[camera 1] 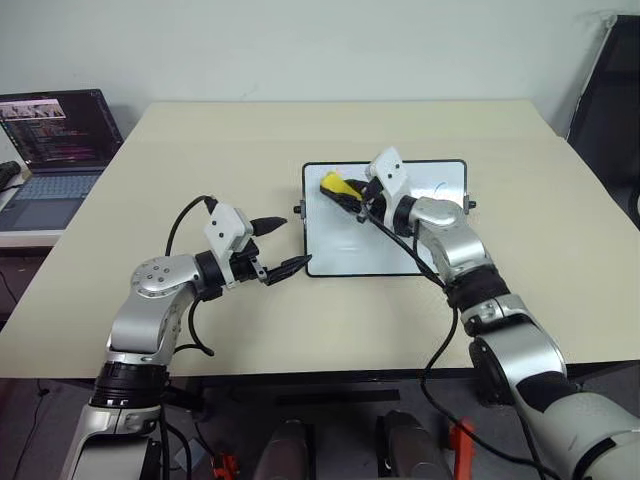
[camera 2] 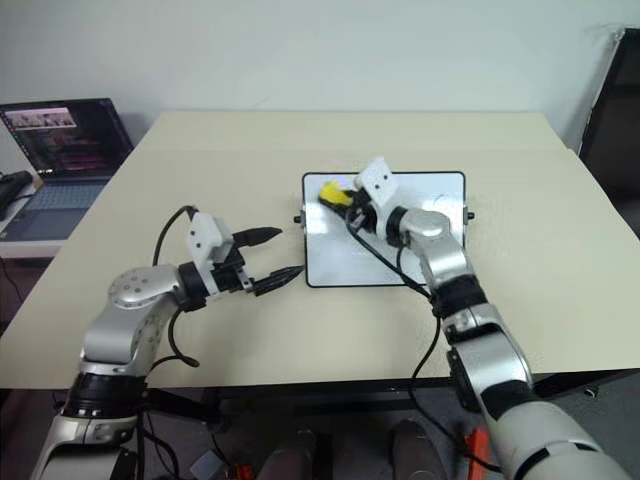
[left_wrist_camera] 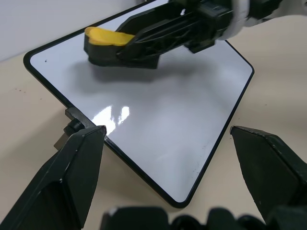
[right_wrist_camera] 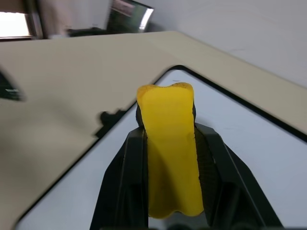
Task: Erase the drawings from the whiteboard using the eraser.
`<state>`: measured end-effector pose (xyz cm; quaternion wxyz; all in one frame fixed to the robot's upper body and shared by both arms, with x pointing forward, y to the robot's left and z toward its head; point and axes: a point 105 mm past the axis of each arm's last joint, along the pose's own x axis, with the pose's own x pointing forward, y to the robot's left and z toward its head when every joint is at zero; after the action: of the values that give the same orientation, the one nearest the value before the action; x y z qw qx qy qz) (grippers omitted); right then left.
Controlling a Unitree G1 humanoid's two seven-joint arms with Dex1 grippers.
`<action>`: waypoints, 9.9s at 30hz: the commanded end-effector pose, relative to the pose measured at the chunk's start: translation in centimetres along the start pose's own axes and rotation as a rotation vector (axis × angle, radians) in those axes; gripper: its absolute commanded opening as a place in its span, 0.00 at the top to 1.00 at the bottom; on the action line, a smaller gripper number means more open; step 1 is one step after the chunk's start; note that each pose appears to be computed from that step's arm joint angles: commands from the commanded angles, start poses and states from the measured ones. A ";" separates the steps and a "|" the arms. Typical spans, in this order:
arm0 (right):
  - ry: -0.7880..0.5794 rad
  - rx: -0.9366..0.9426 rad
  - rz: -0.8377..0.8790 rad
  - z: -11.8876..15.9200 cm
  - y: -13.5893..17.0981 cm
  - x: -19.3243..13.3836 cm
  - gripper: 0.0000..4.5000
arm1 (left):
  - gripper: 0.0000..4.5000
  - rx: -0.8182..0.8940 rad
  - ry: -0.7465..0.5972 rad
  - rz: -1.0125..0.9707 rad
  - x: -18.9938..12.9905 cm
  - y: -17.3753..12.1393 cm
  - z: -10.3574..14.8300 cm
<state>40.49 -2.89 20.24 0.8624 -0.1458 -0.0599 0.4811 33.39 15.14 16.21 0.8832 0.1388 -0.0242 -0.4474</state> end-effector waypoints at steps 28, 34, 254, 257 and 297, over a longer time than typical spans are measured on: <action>-0.041 -0.057 -0.206 6.1 -4.7 -13.8 0.78 | 0.00 0.116 -0.092 -0.076 0.7 0.5 4.5; -0.043 -0.112 -0.229 5.9 -5.3 -10.9 0.78 | 0.00 0.124 -0.090 -0.065 0.4 0.6 4.6; 0.527 0.306 -0.936 -14.1 -10.7 -33.0 0.57 | 0.00 0.120 -0.175 -0.376 6.0 -5.8 5.4; 0.522 0.297 -0.928 -13.7 -10.8 -32.9 0.35 | 0.00 0.122 -0.178 -0.374 6.1 -5.7 5.4; 0.023 0.299 -1.061 -13.4 -4.5 -22.2 0.00 | 0.00 -0.026 -0.082 0.823 2.0 4.6 -7.1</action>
<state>35.46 -26.30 8.91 0.9992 0.0302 -0.0252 -0.0099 39.52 17.43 9.93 0.9899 0.0823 -0.0882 -0.0741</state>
